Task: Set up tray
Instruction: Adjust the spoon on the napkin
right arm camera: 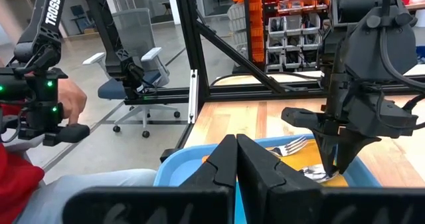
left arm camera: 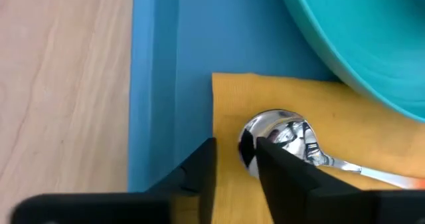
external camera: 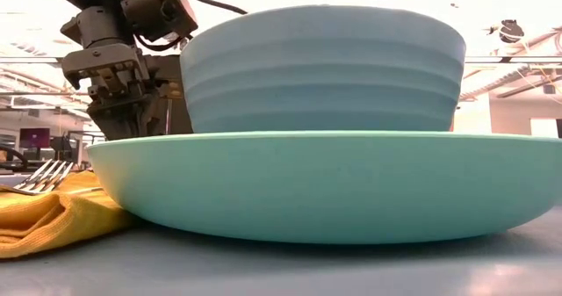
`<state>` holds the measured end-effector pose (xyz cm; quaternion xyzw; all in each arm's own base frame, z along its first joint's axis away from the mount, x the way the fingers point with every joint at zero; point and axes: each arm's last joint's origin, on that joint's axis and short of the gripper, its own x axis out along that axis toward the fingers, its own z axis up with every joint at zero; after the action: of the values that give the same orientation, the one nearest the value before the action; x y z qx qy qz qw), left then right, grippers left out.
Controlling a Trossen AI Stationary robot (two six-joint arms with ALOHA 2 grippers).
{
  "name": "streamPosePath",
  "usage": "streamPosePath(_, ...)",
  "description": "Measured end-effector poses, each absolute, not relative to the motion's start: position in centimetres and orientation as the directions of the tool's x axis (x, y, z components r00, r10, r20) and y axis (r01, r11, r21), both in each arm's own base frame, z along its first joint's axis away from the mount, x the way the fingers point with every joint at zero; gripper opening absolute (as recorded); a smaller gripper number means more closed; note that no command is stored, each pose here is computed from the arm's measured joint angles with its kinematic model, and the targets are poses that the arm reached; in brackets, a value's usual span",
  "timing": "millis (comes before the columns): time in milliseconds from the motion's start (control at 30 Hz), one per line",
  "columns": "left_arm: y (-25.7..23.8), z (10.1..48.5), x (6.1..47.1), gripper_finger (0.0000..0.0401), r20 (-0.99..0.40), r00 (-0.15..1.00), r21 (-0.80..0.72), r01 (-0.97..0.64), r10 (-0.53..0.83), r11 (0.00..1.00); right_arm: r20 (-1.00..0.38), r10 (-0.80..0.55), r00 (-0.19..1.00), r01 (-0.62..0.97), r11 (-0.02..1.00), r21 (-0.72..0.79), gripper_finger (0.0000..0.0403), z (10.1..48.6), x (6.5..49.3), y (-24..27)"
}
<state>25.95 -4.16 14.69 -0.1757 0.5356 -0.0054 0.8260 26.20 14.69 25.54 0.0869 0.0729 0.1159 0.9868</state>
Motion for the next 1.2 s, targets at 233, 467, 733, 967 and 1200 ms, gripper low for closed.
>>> streamPosePath(233, -4.23, 14.73, 25.91, 0.0013, -0.879, 0.418, -0.322, -0.165, -0.230, 0.932, -0.124, 0.241, 0.963, -0.216, 0.958, 0.188, 0.0000, 25.54, 26.20, 14.68)
streamPosePath(467, -4.23, 14.80, 25.73, 0.0028, -0.885, 0.407, -0.325, -0.191, -0.227, 0.926, -0.124, 0.241, 0.963, -0.216, 0.958, 0.188, 0.0000, 25.54, 26.20, 14.69)
streamPosePath(733, -4.23, 14.83, 25.77, 0.0015, -0.883, 0.412, -0.329, -0.197, -0.227, 0.923, -0.129, 0.241, 0.962, -0.215, 0.958, 0.187, 0.0000, 25.49, 26.19, 14.69)
streamPosePath(967, -4.22, 14.82, 25.77, 0.0007, -0.885, 0.415, -0.325, -0.225, -0.211, 0.919, -0.131, 0.241, 0.962, -0.215, 0.959, 0.186, 0.0000, 25.47, 26.19, 14.68)
streamPosePath(1200, -4.17, 14.79, 25.75, 0.0020, -0.889, 0.417, -0.307, -0.234, -0.190, 0.923, -0.131, 0.241, 0.962, -0.215, 0.959, 0.186, 0.0000, 25.47, 26.19, 14.68)
